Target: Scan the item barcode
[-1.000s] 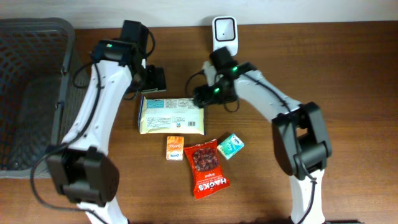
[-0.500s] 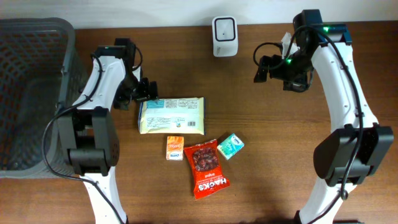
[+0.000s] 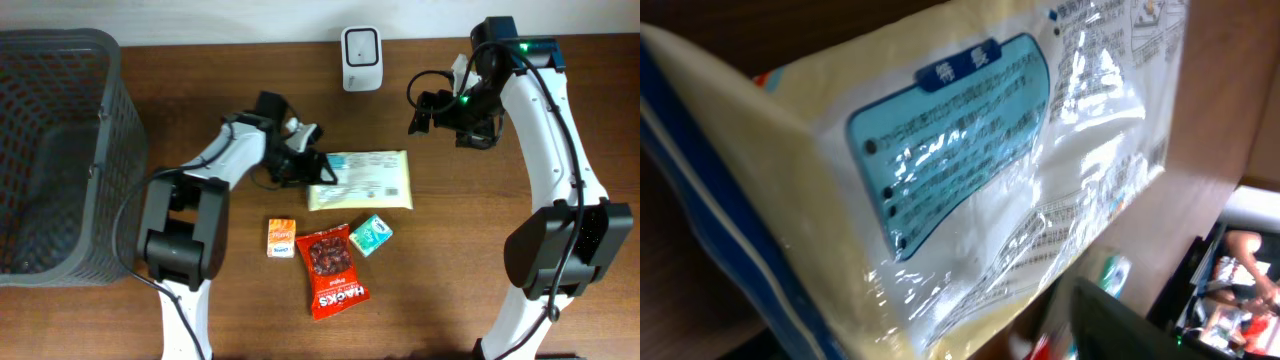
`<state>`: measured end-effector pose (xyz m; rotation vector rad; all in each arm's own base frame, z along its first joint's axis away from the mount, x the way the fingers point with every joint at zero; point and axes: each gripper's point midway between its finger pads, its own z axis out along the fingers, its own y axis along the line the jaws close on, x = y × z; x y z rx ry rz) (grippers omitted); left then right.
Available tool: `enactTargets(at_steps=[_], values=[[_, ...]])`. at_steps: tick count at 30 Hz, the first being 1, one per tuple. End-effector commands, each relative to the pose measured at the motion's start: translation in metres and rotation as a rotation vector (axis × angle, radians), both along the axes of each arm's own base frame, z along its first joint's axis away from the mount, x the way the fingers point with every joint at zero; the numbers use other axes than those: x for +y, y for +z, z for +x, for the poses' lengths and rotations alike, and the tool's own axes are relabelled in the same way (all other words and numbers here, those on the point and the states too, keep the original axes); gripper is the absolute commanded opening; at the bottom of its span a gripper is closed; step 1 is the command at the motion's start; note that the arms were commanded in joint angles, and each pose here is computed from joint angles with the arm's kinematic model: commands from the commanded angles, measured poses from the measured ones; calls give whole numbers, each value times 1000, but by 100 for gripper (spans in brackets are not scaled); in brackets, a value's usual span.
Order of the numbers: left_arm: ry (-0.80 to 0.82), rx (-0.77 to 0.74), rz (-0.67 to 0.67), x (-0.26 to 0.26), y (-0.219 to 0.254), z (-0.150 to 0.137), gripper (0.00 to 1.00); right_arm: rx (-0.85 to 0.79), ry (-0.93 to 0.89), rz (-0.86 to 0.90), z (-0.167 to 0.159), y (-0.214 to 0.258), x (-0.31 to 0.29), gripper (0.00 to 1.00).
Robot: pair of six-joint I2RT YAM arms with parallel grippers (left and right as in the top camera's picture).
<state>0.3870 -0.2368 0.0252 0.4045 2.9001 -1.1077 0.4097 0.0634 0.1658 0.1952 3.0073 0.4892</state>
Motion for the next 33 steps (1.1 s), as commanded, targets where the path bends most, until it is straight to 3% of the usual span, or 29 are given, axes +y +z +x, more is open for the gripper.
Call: enactTargets(at_steps=[1, 2, 5, 8, 10, 12, 15, 17, 19, 25, 27, 30, 33], values=[[-23, -3, -61, -27, 15, 3, 57, -15, 31, -3, -3, 8, 7, 99], [-17, -19, -53, -26, 24, 11, 50, -12, 39, -3, -5, 8, 11, 99], [49, -84, 100, 4, 53, 40, 52, -17, 99, -3, -8, 8, 35, 99], [153, -175, 360, 63, 96, 70, 82, -56, 186, -5, -7, 6, 71, 99], [280, -186, 501, 103, 116, 80, 86, -60, 234, -4, -7, -2, 94, 99], [513, -140, 635, 153, 131, 84, 87, -26, 194, -68, -7, -20, 108, 99], [714, -27, 651, 198, 130, 80, 88, -15, 206, -156, -8, -49, 135, 99], [739, -2, 657, 212, 130, 77, 92, -34, 216, -234, -7, -64, 147, 99], [740, 13, 664, 217, 129, 74, 95, -46, 152, -420, -5, -88, 143, 99], [735, 19, 668, 216, 128, 72, 99, -52, 203, -538, -16, -132, 170, 99], [728, 17, 669, 216, 128, 72, 99, -42, 182, -574, -16, -139, 165, 93], [728, 18, 669, 216, 128, 71, 100, -21, 172, -604, -18, -154, 160, 75], [728, 19, 670, 216, 128, 71, 100, -9, 178, -651, -20, -164, 151, 69]])
